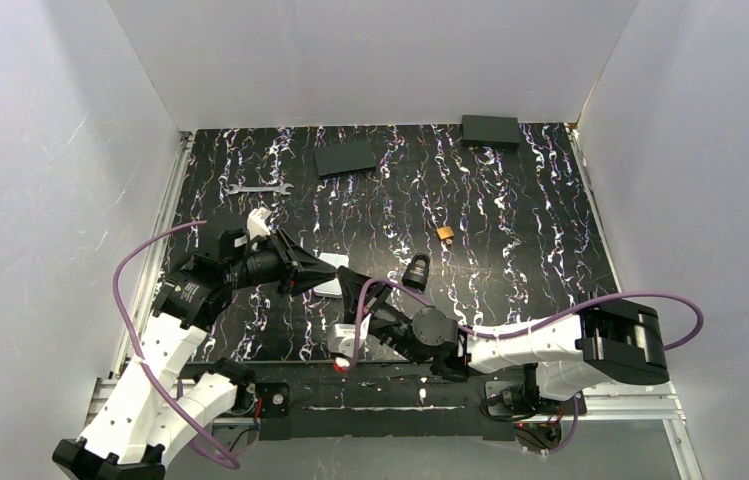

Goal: Unlock with the key

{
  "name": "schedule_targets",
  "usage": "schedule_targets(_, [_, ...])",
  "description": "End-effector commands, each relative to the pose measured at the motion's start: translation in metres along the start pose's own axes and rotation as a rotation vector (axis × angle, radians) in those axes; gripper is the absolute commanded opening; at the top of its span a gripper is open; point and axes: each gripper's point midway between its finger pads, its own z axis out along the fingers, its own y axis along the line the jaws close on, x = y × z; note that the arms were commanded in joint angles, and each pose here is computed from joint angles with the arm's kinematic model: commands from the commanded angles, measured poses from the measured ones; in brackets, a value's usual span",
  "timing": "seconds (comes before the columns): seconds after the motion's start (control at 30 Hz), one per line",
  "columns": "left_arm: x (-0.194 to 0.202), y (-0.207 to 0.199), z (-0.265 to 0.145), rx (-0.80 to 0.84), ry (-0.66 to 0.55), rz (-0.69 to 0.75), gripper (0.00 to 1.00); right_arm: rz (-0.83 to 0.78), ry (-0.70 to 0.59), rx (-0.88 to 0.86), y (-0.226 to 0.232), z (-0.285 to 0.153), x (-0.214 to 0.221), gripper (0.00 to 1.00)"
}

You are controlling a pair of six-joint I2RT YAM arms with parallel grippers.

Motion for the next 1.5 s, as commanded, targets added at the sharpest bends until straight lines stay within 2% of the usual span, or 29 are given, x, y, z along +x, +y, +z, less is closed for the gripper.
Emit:
schedule_targets(0.0, [-0.001, -0.006, -0.007, 0.017, -0.028, 0.017, 0.16, 0.046, -0.007, 0.116, -0.030, 0.006, -0.013, 0.01])
schedule_targets(0.17, [-0.002, -0.008, -0.009, 0.012, -0.034, 0.025, 0.15, 0.038, 0.005, 0.121, -0.027, 0.008, -0.014, 0.01])
schedule_targets(0.2, [-0.002, -0.008, -0.008, 0.011, -0.035, 0.025, 0.12, 0.036, 0.005, 0.120, -0.026, 0.008, -0.015, 0.01])
schedule_targets(0.23, [-0.003, -0.007, -0.008, 0.013, -0.034, 0.025, 0.00, 0.036, 0.002, 0.118, -0.024, 0.008, -0.016, 0.01])
schedule_targets(0.4, [-0.006, -0.004, -0.009, -0.002, -0.061, 0.038, 0.00, 0.045, -0.005, 0.113, -0.019, 0.008, -0.021, 0.01])
schedule_targets(0.43, [-0.007, -0.004, -0.009, -0.004, -0.070, 0.053, 0.00, 0.057, 0.001, 0.111, -0.018, 0.008, -0.020, 0.06])
schedule_targets(0.47, [-0.009, -0.005, -0.011, -0.004, -0.082, 0.074, 0.00, 0.066, 0.010, 0.111, -0.016, 0.007, -0.019, 0.33])
schedule_targets(0.53, [-0.013, -0.004, -0.013, -0.014, -0.113, 0.114, 0.00, 0.097, 0.036, 0.136, -0.019, 0.001, -0.015, 0.61])
schedule_targets(0.57, [-0.016, -0.003, -0.014, -0.022, -0.129, 0.134, 0.00, 0.135, 0.053, 0.161, -0.023, -0.003, -0.012, 0.71])
schedule_targets(0.7, [-0.026, 0.006, -0.022, -0.085, -0.198, 0.225, 0.00, 0.315, 0.195, 0.218, -0.036, -0.018, 0.006, 0.86])
schedule_targets(0.8, [-0.038, 0.022, -0.032, -0.185, -0.269, 0.305, 0.00, 0.492, 0.344, 0.163, -0.030, -0.020, 0.014, 0.88])
schedule_targets(0.9, [-0.049, 0.034, -0.040, -0.240, -0.330, 0.412, 0.00, 0.674, 0.494, 0.289, -0.039, -0.031, 0.034, 0.94])
schedule_targets(1.07, [-0.057, 0.055, -0.043, -0.305, -0.358, 0.528, 0.00, 1.009, 0.743, 0.320, -0.031, -0.039, 0.090, 0.97])
schedule_targets(1.17, [-0.062, 0.072, -0.047, -0.394, -0.360, 0.550, 0.00, 1.217, 0.883, 0.380, -0.030, -0.052, 0.135, 0.98])
schedule_targets(1.27, [-0.064, 0.085, -0.049, -0.482, -0.315, 0.579, 0.00, 1.353, 1.024, 0.474, -0.031, -0.072, 0.172, 0.94])
schedule_targets(1.33, [-0.066, 0.086, -0.053, -0.522, -0.307, 0.577, 0.00, 1.461, 1.147, 0.478, -0.021, -0.085, 0.192, 0.94])
schedule_targets(1.4, [-0.068, 0.079, -0.060, -0.536, -0.342, 0.542, 0.00, 1.571, 1.296, 0.473, -0.005, -0.100, 0.213, 0.95])
schedule_targets(1.47, [-0.071, 0.073, -0.072, -0.541, -0.383, 0.577, 0.00, 1.646, 1.403, 0.458, 0.007, -0.112, 0.230, 0.98])
